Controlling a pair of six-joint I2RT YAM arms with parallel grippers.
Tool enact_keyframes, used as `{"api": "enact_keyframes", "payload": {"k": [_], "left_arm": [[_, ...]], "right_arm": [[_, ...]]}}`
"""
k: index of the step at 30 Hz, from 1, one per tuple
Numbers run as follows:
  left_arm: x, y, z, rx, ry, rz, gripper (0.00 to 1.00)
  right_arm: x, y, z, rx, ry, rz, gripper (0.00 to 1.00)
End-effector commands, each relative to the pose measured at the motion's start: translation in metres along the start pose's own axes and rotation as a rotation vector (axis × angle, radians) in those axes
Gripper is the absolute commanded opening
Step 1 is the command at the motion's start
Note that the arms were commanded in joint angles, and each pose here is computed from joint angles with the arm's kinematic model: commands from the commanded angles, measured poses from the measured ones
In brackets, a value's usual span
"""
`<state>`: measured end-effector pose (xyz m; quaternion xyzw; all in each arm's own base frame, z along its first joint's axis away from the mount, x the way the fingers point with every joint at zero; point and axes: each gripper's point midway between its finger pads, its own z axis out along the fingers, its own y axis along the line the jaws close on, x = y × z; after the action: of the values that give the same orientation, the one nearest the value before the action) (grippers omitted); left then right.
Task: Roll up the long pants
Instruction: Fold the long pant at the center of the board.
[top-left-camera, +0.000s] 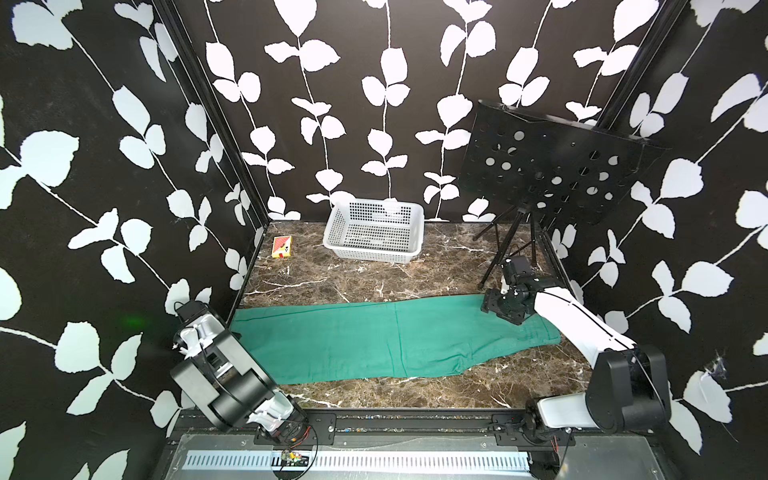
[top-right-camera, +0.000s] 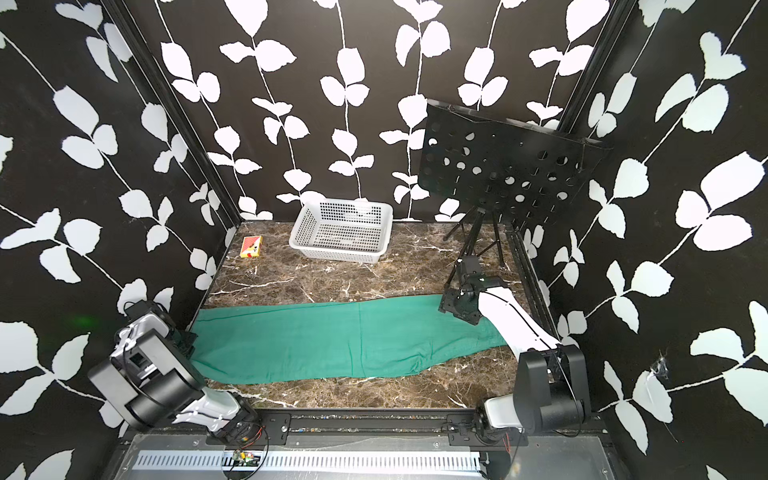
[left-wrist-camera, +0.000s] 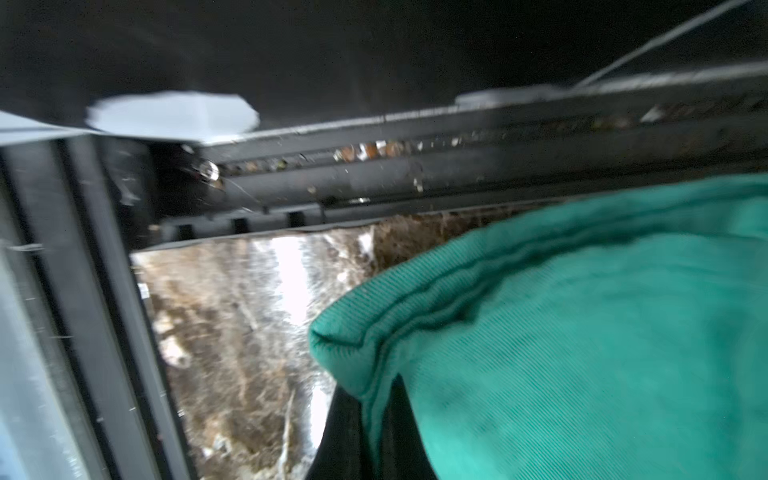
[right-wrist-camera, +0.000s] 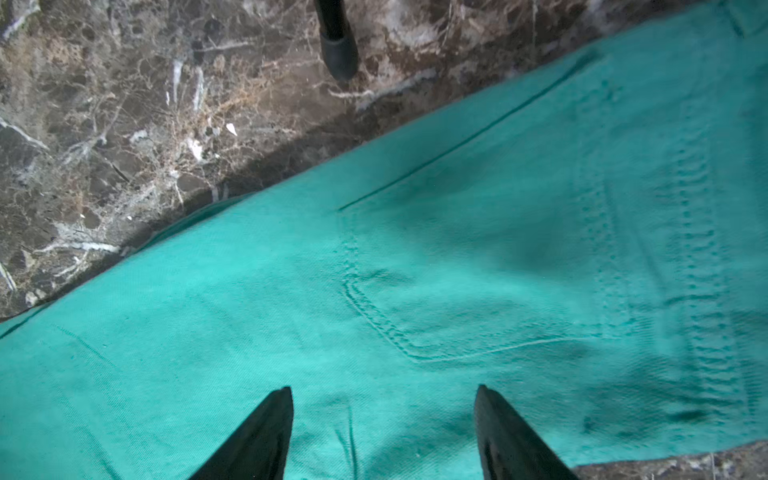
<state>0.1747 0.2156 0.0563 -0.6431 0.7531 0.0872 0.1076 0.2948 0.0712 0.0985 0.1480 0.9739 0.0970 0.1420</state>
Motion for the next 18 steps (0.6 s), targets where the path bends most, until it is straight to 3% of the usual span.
{"api": "enact_keyframes", "payload": {"k": [1, 7, 11, 18], "left_arm": [[-0.003, 0.000, -0.019, 0.040, -0.034, -0.004, 0.00], [0.026, -0.054, -0.051, 0.361, -0.002, 0.043, 0.00], [0.067, -0.091, -0.081, 0.531, 0.049, 0.101, 0.00], [0.149, -0.112, -0.098, 0.682, 0.226, 0.041, 0.00]], "right_arm": [[-0.005, 0.003, -0.014, -0.004, -0.024, -0.012, 0.71], [-0.005, 0.002, -0.016, 0.017, -0.017, -0.033, 0.69], [-0.011, 0.000, -0.016, 0.057, -0.004, -0.057, 0.69], [-0.021, 0.010, -0.023, 0.037, -0.002, -0.083, 0.69]]}}
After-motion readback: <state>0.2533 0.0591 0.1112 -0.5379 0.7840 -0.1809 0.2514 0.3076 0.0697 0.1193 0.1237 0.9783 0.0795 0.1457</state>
